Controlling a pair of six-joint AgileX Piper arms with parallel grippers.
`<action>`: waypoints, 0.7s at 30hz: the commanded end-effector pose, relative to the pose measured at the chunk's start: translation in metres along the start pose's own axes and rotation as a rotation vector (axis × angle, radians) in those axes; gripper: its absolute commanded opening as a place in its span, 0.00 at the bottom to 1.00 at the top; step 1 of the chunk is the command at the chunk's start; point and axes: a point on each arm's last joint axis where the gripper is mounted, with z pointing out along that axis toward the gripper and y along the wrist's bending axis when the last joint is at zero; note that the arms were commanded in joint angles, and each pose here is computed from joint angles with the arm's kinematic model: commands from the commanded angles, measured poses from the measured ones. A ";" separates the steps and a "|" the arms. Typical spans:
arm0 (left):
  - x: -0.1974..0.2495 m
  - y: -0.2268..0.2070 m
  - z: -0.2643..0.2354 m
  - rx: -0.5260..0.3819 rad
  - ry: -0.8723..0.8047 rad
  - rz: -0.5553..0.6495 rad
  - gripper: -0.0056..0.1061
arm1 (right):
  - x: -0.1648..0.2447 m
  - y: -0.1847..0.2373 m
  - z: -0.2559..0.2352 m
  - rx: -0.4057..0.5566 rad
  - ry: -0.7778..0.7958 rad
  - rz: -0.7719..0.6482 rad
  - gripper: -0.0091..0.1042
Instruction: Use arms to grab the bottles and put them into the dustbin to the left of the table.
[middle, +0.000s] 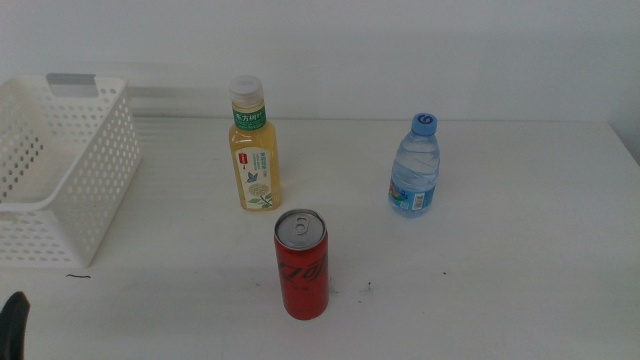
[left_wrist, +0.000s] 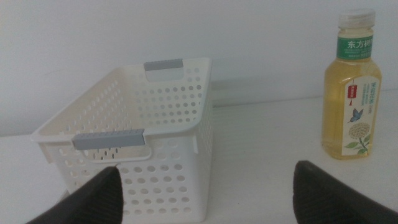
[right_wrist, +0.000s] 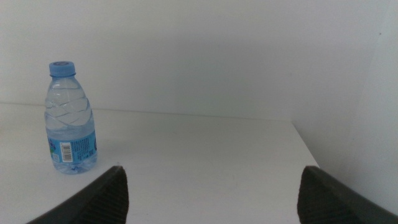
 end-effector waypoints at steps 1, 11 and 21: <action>-0.002 0.000 0.000 -0.003 -0.018 0.002 0.89 | 0.000 -0.001 0.000 0.011 -0.009 -0.009 0.80; -0.005 0.000 0.000 0.007 -0.058 0.000 0.89 | 0.000 -0.001 0.000 0.011 -0.009 -0.009 0.80; -0.007 -0.042 0.048 0.376 0.010 0.004 0.89 | 0.000 -0.001 0.000 0.011 -0.009 -0.009 0.80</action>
